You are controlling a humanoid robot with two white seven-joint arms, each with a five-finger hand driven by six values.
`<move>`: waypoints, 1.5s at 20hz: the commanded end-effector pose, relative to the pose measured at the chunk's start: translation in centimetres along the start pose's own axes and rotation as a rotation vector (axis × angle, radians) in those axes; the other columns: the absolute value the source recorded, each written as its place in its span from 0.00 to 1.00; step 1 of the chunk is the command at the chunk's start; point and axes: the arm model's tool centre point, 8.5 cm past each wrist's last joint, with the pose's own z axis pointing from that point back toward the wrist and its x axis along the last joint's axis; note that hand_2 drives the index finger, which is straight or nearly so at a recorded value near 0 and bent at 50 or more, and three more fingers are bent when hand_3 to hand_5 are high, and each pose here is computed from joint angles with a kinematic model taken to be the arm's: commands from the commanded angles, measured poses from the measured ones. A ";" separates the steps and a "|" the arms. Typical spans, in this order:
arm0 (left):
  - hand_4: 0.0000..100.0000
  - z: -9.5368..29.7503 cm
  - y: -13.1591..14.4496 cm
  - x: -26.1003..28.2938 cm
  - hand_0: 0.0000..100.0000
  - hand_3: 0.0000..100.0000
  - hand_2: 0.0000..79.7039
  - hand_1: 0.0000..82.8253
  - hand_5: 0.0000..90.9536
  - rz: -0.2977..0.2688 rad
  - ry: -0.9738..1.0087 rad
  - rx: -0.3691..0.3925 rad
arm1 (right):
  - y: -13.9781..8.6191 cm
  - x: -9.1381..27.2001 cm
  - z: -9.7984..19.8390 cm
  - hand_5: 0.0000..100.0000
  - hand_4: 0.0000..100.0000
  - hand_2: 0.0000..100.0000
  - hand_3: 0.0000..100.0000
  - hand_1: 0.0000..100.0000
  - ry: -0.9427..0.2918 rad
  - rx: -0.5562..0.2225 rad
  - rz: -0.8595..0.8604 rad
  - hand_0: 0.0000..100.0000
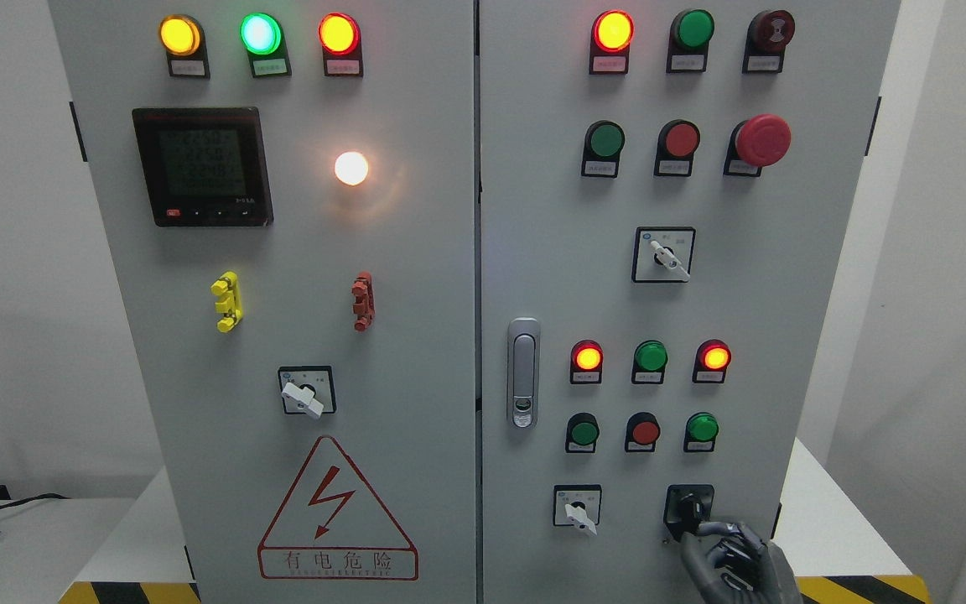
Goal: Trip black knob to open circuit
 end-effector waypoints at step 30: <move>0.00 0.0 0.0 0.0 0.12 0.00 0.00 0.47 0.00 -0.030 -0.003 -0.005 | 0.4 -0.2 0.0 0.79 0.77 0.50 0.85 0.79 0.017 0.017 -0.007 0.47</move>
